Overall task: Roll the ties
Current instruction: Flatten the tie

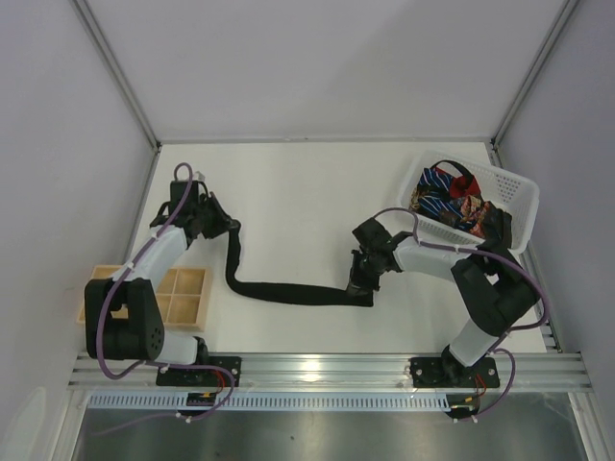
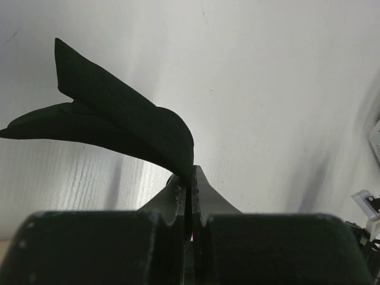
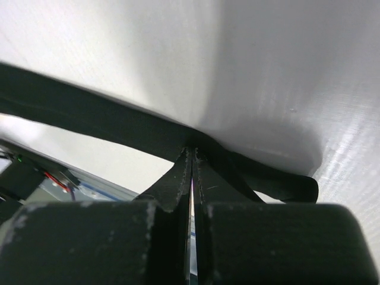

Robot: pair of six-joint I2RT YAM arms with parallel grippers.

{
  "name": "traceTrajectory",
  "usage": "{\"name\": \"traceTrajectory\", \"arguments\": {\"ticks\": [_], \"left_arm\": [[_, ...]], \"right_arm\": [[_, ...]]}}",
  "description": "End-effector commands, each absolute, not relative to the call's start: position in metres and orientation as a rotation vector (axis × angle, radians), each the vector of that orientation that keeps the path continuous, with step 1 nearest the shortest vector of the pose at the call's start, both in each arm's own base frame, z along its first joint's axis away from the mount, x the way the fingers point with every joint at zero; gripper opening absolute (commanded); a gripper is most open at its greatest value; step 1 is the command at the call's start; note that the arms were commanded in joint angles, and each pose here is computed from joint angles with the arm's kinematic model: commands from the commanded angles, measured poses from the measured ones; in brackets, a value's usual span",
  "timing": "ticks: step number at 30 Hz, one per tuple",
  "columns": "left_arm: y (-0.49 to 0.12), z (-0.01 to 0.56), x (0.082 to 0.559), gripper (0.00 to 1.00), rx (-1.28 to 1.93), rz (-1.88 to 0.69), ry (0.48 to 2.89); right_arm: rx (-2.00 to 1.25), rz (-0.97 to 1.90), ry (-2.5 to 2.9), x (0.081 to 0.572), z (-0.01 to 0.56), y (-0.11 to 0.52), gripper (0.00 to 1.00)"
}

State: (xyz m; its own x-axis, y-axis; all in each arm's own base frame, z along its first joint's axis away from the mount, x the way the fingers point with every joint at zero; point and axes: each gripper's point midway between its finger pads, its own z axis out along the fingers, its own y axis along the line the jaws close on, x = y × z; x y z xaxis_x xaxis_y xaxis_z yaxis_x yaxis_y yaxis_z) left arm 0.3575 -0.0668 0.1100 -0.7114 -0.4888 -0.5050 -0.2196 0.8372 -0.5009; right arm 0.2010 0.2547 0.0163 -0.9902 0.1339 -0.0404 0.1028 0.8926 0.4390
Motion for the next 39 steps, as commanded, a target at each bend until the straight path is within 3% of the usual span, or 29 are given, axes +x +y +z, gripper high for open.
{"name": "traceTrajectory", "arguments": {"ticks": [1, 6, 12, 13, 15, 16, 18, 19, 21, 26, 30, 33, 36, 38, 39], "left_arm": [[-0.064, 0.110, 0.363, 0.00, -0.472, -0.535, 2.359], [-0.078, 0.103, 0.363, 0.01, -0.447, -0.641, 2.348], [-0.074, 0.099, 0.363, 0.05, -0.502, -0.684, 2.326], [-0.073, 0.097, 0.361, 0.20, -0.516, -0.679, 2.328], [-0.073, 0.090, 0.349, 0.33, -0.564, -0.679, 2.361], [-0.074, 0.087, 0.343, 0.54, -0.608, -0.689, 2.377], [-0.070, 0.080, 0.320, 0.71, -0.676, -0.653, 2.414], [-0.063, 0.078, 0.313, 0.86, -0.710, -0.602, 2.409], [-0.058, 0.084, 0.297, 0.94, -0.738, -0.573, 2.384], [-0.052, 0.122, 0.290, 0.89, -0.698, -0.552, 2.274], [-0.075, 0.139, 0.297, 0.53, -0.643, -0.712, 2.251], [-0.098, 0.146, 0.305, 0.40, -0.573, -0.799, 2.247], [-0.101, 0.139, 0.314, 0.38, -0.567, -0.756, 2.307], [-0.093, 0.138, 0.324, 0.44, -0.560, -0.669, 2.349], [-0.083, 0.137, 0.331, 0.52, -0.569, -0.594, 2.346]], "right_arm": [[0.380, 0.331, 3.023, 0.196, -0.010, 0.199, 0.00], [0.578, 0.128, 2.926, 0.198, -0.003, 0.149, 0.00], [0.754, 0.098, 2.773, 0.200, 0.020, 0.109, 0.00], [0.777, 0.110, 2.736, 0.203, 0.026, 0.103, 0.00], [0.783, 0.123, 2.726, 0.202, 0.028, 0.097, 0.00], [0.793, 0.127, 2.727, 0.201, 0.027, 0.095, 0.00], [0.763, 0.175, 2.731, 0.200, 0.028, 0.100, 0.00], [0.742, 0.215, 2.723, 0.204, 0.028, 0.104, 0.00], [0.685, 0.299, 2.719, 0.206, 0.034, 0.113, 0.00], [0.493, 0.479, 2.668, 0.224, 0.077, 0.141, 0.00], [0.472, 0.465, 2.634, 0.226, 0.106, 0.137, 0.13], [0.530, 0.485, 2.656, 0.222, 0.108, 0.129, 0.25], [0.512, 0.480, 2.705, 0.217, 0.105, 0.127, 0.38], [0.466, 0.526, 2.729, 0.218, 0.104, 0.133, 0.41], [0.456, 0.526, 2.737, 0.219, 0.104, 0.134, 0.41]]}}
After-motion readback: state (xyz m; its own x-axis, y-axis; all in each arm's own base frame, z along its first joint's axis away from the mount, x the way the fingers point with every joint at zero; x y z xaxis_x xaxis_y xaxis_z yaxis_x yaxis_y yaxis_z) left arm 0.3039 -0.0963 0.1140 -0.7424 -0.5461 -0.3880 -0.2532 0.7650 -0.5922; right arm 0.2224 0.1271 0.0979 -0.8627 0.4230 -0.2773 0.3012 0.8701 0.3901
